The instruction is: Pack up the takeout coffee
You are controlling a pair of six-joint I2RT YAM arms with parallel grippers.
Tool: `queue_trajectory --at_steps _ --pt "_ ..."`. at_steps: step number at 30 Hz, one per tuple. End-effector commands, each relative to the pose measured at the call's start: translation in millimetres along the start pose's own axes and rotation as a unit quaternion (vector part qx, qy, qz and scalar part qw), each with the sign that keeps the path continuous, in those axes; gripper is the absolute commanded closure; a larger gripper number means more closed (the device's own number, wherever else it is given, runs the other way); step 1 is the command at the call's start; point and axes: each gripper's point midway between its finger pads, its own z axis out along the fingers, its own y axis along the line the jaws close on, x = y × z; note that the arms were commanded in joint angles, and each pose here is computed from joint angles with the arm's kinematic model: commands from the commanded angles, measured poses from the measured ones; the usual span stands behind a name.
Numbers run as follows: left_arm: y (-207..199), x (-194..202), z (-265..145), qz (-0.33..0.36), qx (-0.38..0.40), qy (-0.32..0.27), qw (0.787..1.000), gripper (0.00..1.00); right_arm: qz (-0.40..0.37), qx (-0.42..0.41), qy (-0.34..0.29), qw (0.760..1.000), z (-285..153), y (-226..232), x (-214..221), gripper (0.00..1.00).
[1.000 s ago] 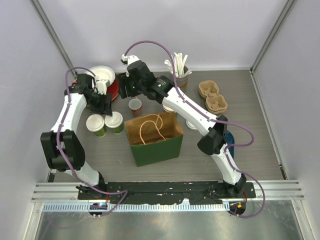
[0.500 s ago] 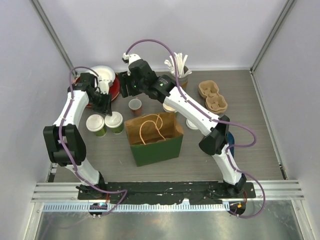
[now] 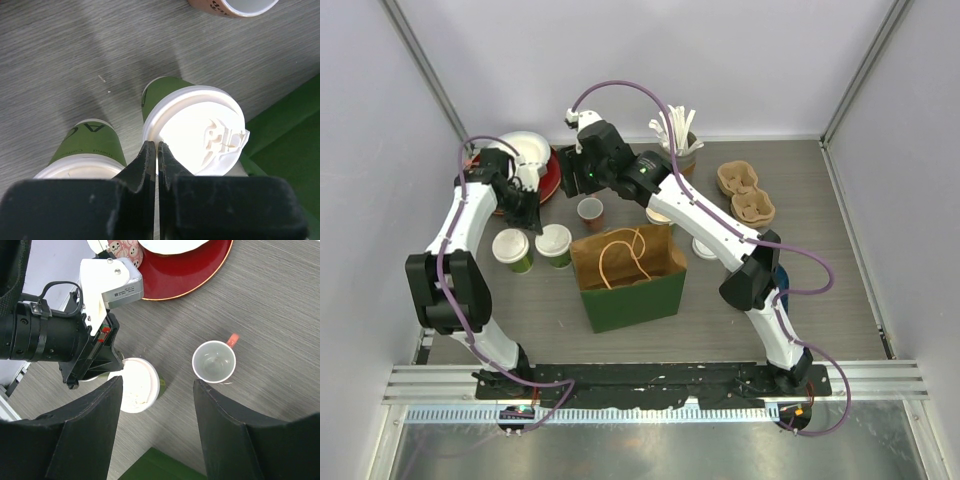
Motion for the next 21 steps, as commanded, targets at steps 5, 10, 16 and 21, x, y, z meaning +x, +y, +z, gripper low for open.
queue_trajectory --at_steps 5,10,16,21 --pt "-11.7 12.0 -10.7 0.015 0.017 0.002 1.000 1.00 0.002 -0.030 -0.049 0.998 -32.2 15.1 -36.9 0.37" --pt "-14.2 8.9 -22.3 0.020 0.010 -0.016 1.000 1.00 -0.012 -0.043 -0.036 0.998 -26.3 25.3 -25.9 0.40" --pt "-20.6 17.8 -25.4 0.020 0.017 -0.016 1.000 1.00 -0.043 -0.060 -0.011 0.997 -9.5 42.8 -2.0 0.40" --pt "-20.8 24.3 -29.4 -0.002 0.025 -0.022 0.999 1.00 -0.053 -0.061 0.012 0.997 9.6 49.6 17.3 0.42"
